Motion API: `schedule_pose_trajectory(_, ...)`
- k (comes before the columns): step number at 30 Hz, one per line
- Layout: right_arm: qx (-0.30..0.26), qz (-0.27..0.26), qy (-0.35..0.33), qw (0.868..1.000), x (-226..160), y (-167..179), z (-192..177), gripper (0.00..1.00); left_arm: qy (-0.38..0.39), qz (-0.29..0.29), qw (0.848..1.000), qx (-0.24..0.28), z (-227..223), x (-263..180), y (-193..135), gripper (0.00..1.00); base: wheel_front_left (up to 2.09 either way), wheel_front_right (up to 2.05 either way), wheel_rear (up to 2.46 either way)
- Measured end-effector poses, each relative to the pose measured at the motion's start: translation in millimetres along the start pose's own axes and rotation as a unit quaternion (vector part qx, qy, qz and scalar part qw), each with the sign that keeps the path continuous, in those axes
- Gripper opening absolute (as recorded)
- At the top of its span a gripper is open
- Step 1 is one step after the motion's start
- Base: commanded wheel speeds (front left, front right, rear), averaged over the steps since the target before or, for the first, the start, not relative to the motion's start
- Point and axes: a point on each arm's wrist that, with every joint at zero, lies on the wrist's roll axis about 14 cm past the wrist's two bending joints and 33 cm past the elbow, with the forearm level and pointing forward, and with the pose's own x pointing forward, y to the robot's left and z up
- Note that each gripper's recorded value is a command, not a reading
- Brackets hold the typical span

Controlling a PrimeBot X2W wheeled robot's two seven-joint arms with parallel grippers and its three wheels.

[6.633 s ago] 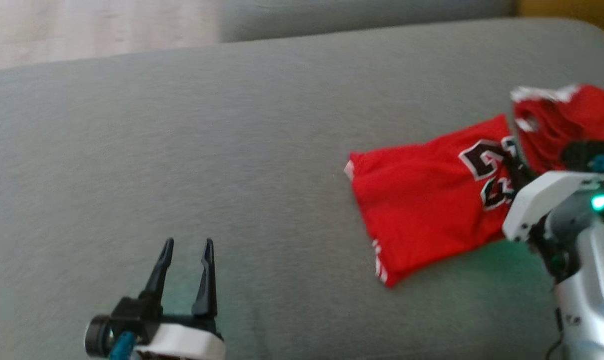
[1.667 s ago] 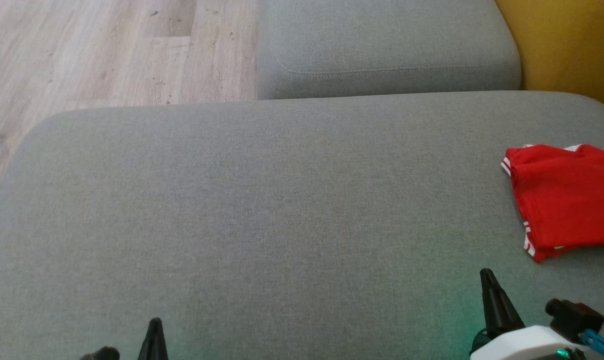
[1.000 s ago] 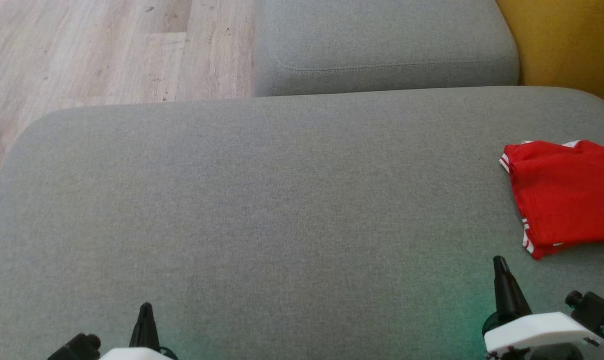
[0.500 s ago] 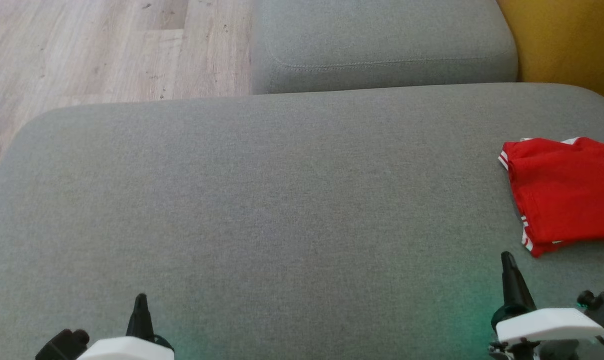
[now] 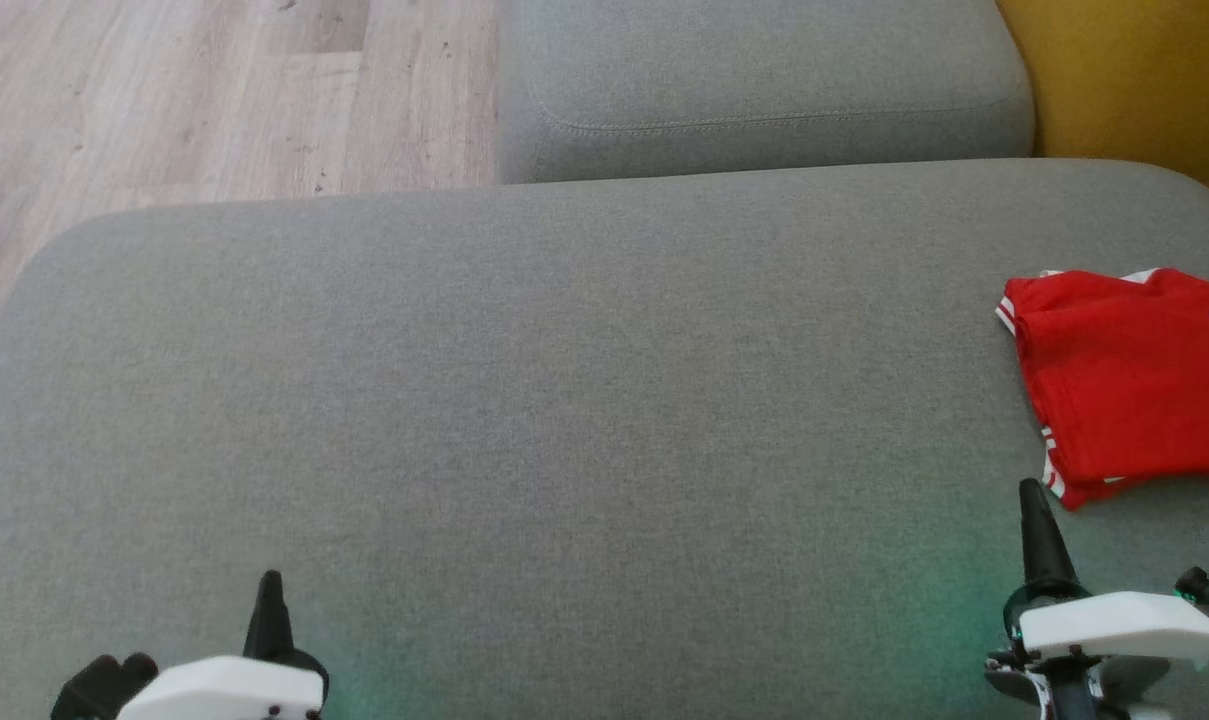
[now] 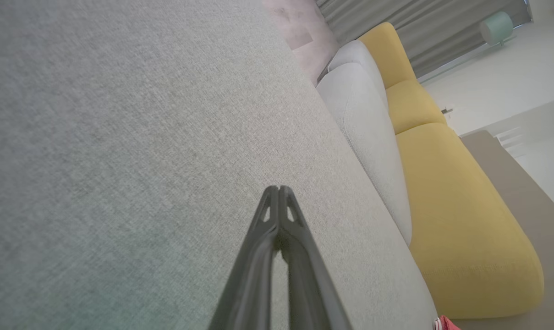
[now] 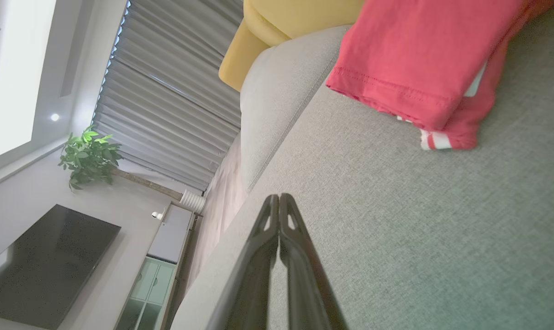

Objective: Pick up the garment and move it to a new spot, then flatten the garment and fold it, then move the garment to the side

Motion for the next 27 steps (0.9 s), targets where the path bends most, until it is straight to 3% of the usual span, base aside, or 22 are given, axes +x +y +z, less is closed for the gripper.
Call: schedule_pose_trajectory(27,0.152,0.002,-0.02,0.988,8,-1,17,0.0,-0.019,-0.051,0.989,-0.139,24,15,-22,0.0,0.0,0.0,0.0)
